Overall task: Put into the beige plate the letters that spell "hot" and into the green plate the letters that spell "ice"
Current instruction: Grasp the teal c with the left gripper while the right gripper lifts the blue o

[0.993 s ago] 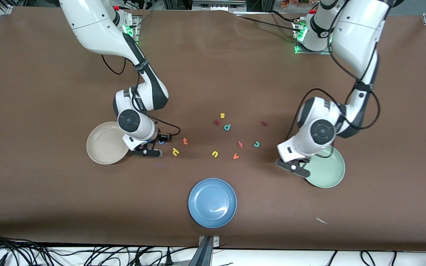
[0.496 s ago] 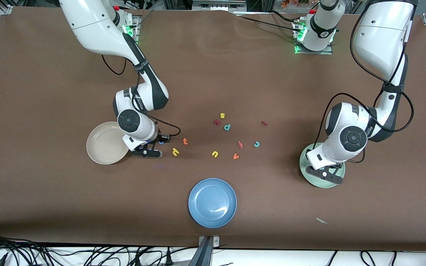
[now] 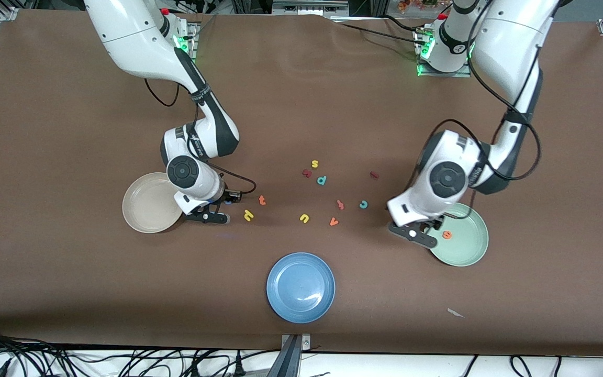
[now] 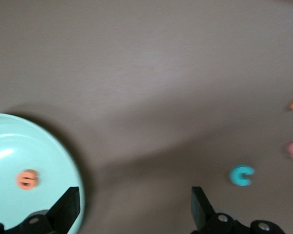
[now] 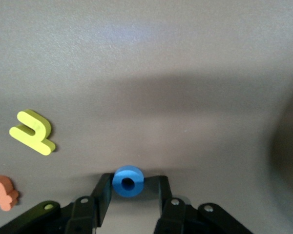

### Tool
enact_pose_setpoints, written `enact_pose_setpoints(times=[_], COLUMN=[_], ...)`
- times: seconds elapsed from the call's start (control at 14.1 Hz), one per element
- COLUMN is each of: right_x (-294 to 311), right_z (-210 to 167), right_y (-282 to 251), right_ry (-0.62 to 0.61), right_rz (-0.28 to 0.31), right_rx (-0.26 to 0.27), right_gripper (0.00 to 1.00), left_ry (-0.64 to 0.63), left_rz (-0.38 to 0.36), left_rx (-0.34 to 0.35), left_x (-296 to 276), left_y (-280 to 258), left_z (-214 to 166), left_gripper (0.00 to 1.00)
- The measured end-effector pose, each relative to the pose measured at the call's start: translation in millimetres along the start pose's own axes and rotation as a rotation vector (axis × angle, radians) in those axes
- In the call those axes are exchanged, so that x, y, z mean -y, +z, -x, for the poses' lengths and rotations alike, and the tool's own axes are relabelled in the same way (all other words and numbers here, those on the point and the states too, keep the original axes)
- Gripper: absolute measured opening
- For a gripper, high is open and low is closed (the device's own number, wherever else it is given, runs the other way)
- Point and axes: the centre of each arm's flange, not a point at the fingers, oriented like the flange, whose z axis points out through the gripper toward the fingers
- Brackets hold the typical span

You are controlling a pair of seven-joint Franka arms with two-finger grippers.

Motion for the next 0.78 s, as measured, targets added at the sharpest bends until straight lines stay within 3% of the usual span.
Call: enact_pose_setpoints(times=[0.14, 0.28, 0.35, 0.43, 0.5, 0.78], right_x=[1, 2, 2, 2, 2, 3], right_z=[0, -1, -1, -1, -1, -1], right_y=[0, -1, -1, -1, -1, -2], right_ry=[-0.001, -0.002, -0.002, -0.002, -0.002, -0.002], right_rz=[-0.001, -0.001, -0.002, -0.002, -0.002, -0.002], right_rx=[-0.001, -0.003, -0.003, -0.003, -0.004, -0.005], right_gripper=[0.45, 0.42, 0.36, 0.36, 0.33, 0.28], left_ry=[-0.031, -0.021, -0.015, -0.01, -0.002, 0.03], left_rz=[0.026, 0.032, 0.033, 0.034, 0.037, 0.052], left_rx=[0.004, 0.025, 0.039, 0.048, 0.048, 0.035], left_x=[-30, -53, -60, -65, -71, -101], left_y=[0, 12, 21, 30, 37, 67], left_z=[2, 6, 8, 10, 10, 13], left_gripper=[0.99, 0.89, 0.89, 0.85, 0.74, 0.69])
